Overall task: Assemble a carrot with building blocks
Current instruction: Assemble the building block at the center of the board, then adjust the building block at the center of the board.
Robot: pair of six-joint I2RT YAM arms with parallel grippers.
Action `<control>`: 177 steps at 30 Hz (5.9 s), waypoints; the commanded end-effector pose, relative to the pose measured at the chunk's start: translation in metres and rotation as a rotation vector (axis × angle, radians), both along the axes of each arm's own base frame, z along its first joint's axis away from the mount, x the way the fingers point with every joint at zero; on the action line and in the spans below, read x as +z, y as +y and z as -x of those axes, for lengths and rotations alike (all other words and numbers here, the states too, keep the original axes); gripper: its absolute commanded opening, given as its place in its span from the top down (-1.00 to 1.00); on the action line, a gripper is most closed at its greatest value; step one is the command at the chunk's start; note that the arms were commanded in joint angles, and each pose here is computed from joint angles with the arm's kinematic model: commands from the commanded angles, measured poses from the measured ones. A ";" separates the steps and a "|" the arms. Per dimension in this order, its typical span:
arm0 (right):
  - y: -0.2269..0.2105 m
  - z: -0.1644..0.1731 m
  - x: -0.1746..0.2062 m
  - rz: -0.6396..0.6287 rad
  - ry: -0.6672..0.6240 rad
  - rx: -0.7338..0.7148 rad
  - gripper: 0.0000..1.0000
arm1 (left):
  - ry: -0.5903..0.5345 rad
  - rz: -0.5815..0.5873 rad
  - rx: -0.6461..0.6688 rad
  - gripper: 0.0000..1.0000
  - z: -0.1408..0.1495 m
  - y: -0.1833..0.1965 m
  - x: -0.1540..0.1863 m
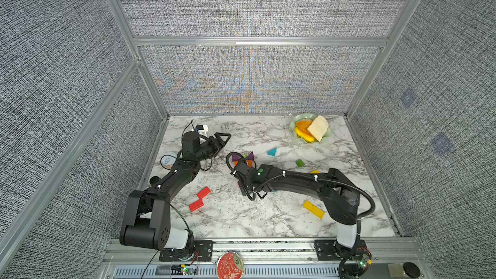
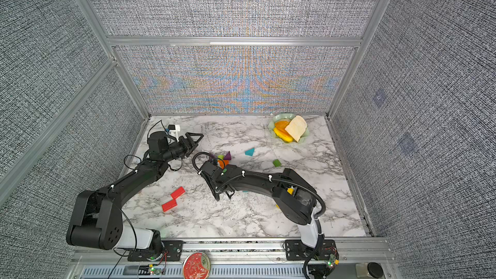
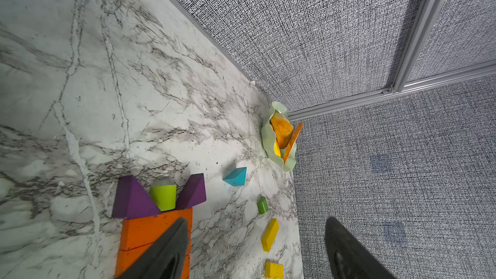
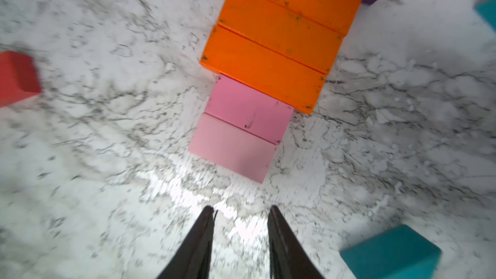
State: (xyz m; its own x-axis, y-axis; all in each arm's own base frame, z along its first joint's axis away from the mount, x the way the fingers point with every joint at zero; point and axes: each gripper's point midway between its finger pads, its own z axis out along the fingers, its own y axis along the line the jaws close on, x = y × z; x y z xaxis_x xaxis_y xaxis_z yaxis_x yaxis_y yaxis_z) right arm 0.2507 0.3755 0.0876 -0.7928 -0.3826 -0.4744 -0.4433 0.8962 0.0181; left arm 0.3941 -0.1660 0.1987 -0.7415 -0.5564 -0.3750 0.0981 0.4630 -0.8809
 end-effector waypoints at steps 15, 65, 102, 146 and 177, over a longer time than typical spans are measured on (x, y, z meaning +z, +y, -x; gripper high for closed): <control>-0.123 -0.117 0.073 0.009 -0.228 -0.303 -0.64 | -0.018 0.024 -0.039 -0.63 0.000 -0.007 0.006; -0.133 -0.200 -0.050 -0.006 0.059 -0.344 0.30 | 0.000 0.031 -0.084 -0.63 0.005 -0.021 0.002; -0.183 -0.143 -0.053 0.124 0.093 -0.338 -0.16 | -0.005 0.034 -0.093 -0.62 0.008 -0.024 0.005; -0.144 -0.197 -0.054 -0.004 0.090 -0.257 0.01 | 0.001 0.031 -0.103 -0.63 0.009 -0.028 0.003; -0.103 -0.159 -0.052 0.018 0.035 0.180 0.45 | 0.004 0.030 -0.127 -0.63 0.009 -0.034 -0.002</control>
State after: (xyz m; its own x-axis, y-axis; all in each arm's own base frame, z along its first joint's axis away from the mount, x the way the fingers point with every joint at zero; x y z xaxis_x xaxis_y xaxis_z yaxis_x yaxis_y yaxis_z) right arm 0.4117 0.2666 0.0357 -0.7616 -0.4741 -0.4417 -0.5361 0.8440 0.0185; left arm 0.3831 -0.1983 0.1859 -0.8203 -0.4739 -0.3202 0.1033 0.4278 -0.8979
